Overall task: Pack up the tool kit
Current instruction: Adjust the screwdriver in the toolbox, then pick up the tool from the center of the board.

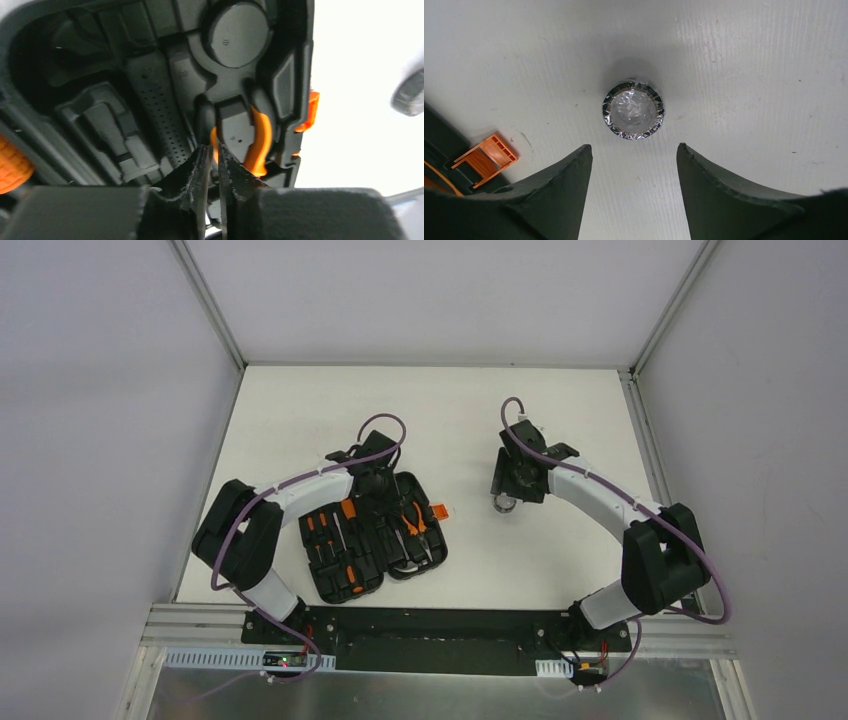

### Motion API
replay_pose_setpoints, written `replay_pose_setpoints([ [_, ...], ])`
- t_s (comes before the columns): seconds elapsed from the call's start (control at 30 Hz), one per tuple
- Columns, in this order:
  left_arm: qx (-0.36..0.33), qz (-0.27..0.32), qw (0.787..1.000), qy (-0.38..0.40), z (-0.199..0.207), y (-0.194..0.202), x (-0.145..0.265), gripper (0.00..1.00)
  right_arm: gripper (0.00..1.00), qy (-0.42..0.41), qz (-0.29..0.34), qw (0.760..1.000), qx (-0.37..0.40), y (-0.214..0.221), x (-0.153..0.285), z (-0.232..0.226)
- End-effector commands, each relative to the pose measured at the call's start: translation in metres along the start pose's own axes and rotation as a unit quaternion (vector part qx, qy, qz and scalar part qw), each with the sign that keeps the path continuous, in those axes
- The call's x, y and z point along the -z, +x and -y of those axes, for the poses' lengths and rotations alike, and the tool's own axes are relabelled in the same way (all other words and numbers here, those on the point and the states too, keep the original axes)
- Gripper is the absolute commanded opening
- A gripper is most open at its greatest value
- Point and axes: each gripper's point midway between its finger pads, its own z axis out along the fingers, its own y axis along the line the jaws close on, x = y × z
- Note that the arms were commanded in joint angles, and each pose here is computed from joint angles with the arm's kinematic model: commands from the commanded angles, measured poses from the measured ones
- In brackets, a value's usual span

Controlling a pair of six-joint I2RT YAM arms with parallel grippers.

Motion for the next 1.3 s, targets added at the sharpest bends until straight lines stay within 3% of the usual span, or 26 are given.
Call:
replay_pose_setpoints([
  [0.0,-0.018,0.009,0.999,-0.026,-0.009,0.007,0.007,0.19,0.67,-0.030,-0.008,0.999,-0.027,0.002,-0.006,-0.004],
  [0.27,-0.054,0.149,0.987,0.037,0.021,-0.048,0.099,0.55,0.74,-0.021,-0.032,0.999,-0.020,0.005,-0.028,-0.005],
  [0.43,-0.056,0.211,0.975,0.032,-0.001,-0.068,0.142,0.76,0.77,0.004,-0.039,0.999,-0.014,0.004,-0.037,-0.002],
  [0.67,-0.052,0.261,0.964,0.015,-0.033,-0.071,0.167,0.96,0.73,0.010,-0.047,0.999,-0.009,0.008,-0.047,-0.001],
  [0.8,-0.069,0.255,0.964,0.027,-0.033,-0.064,0.163,0.99,0.69,0.010,-0.056,0.998,-0.003,0.009,-0.057,-0.005],
  [1.03,-0.111,0.261,0.954,0.097,-0.013,-0.057,0.162,0.99,0.51,-0.017,-0.045,0.999,-0.001,0.002,-0.048,-0.017],
  [1.27,-0.152,0.286,0.922,0.210,0.024,-0.054,0.172,0.99,0.46,-0.167,0.001,0.986,-0.009,-0.012,0.010,-0.059],
])
